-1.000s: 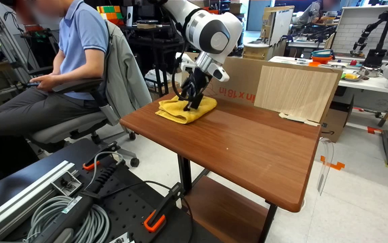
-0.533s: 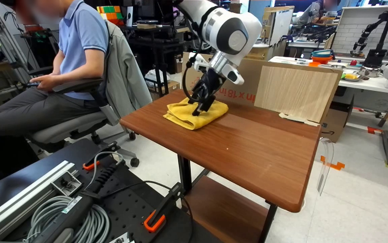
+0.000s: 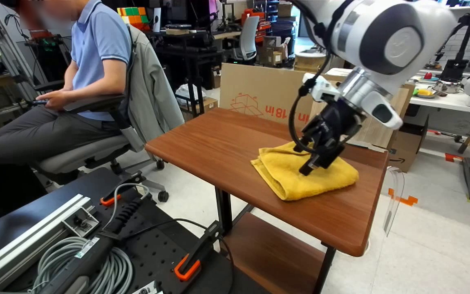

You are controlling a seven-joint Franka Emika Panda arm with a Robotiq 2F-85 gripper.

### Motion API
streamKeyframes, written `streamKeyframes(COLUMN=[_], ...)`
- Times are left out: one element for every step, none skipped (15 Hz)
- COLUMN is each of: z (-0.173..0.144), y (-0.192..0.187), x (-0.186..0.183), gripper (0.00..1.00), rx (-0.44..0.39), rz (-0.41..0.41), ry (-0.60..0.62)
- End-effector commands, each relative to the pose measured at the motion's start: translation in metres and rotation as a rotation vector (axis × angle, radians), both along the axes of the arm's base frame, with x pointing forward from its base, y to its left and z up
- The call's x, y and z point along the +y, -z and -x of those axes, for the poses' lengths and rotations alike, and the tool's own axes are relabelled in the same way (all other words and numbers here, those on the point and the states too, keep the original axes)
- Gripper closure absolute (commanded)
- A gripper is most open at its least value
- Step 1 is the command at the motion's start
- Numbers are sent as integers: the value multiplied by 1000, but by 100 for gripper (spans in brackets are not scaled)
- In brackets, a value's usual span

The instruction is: Use the towel to wipe the table

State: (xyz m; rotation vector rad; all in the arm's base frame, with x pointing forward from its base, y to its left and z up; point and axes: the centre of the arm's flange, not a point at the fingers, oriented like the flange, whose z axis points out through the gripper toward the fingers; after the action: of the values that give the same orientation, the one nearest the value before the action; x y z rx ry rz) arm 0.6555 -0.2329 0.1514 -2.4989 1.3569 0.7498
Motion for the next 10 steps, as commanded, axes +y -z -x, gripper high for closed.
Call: streamKeyframes(z=[19,24,28,30,31,29,27,24,22,20], y=[-13,-14,-15,-16,-19,-24,-30,-38,-47,-59], x=[-48,-57,-63,-64,-64,-61,-57,-51,-44,-35], gripper=[0,0,0,0,0,0,0,0,0,0], rx=[33,32,28,20,14,-2,-18,-41,-68,-98], rz=[16,19,22,25,24,26,24,18,16,11], ry=[93,107,115,118,116,109,97,81,64,42])
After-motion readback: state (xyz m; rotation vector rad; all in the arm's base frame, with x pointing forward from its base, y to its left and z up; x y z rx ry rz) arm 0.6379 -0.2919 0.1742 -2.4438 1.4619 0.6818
